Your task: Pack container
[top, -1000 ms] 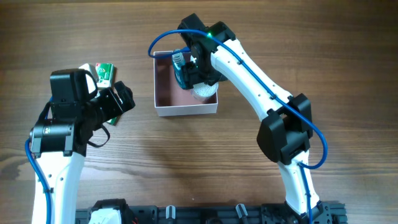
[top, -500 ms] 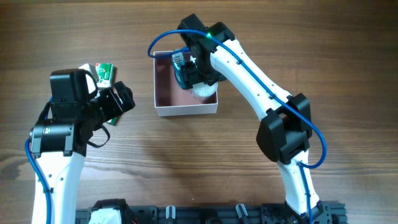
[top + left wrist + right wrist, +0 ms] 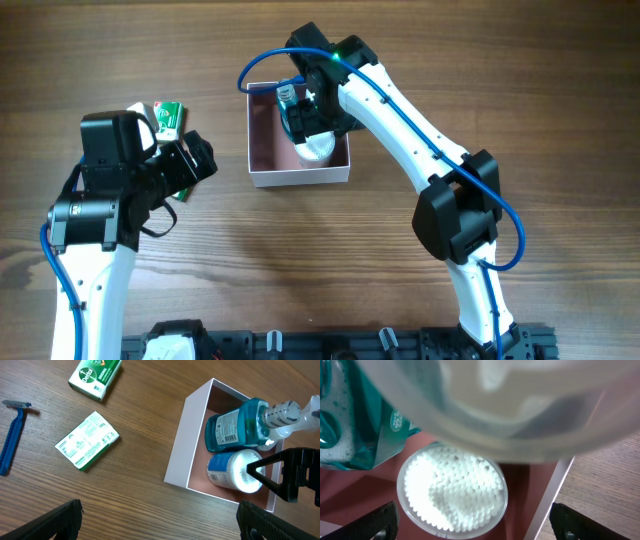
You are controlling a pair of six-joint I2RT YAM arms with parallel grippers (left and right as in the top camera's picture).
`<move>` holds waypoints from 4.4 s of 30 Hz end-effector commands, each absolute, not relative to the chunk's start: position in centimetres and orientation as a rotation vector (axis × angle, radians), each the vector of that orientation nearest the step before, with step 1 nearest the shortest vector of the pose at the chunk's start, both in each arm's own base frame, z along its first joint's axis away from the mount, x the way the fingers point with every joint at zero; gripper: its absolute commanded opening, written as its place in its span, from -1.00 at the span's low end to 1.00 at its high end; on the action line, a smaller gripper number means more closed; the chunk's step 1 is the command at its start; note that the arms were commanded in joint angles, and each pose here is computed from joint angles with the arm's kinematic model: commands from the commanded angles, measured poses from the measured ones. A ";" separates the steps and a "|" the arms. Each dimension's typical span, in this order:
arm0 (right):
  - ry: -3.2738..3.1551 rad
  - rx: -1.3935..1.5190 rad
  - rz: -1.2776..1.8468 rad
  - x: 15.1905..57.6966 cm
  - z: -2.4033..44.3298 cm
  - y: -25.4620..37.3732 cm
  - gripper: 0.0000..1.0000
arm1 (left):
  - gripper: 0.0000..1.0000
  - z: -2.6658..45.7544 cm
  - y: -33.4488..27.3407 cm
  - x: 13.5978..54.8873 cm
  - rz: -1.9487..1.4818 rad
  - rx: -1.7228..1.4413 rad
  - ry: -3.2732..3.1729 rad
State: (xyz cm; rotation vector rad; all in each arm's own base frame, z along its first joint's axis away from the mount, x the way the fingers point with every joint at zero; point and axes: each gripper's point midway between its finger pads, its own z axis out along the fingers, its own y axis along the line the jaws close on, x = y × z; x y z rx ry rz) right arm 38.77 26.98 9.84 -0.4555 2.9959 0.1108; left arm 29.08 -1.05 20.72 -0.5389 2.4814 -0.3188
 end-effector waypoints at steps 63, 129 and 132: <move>2.711 0.654 0.105 22.6 17.4 -0.7 0.99 | 0.99 22.3 0.1 27.2 -0.202 -0.547 2.535; 2.826 0.441 0.160 25.1 13.2 0.5 0.99 | 0.09 -0.9 4.9 33.9 0.052 -0.022 3.240; 2.826 0.441 0.160 25.1 13.2 0.5 0.99 | 0.04 -0.9 4.9 34.0 0.052 -0.022 3.238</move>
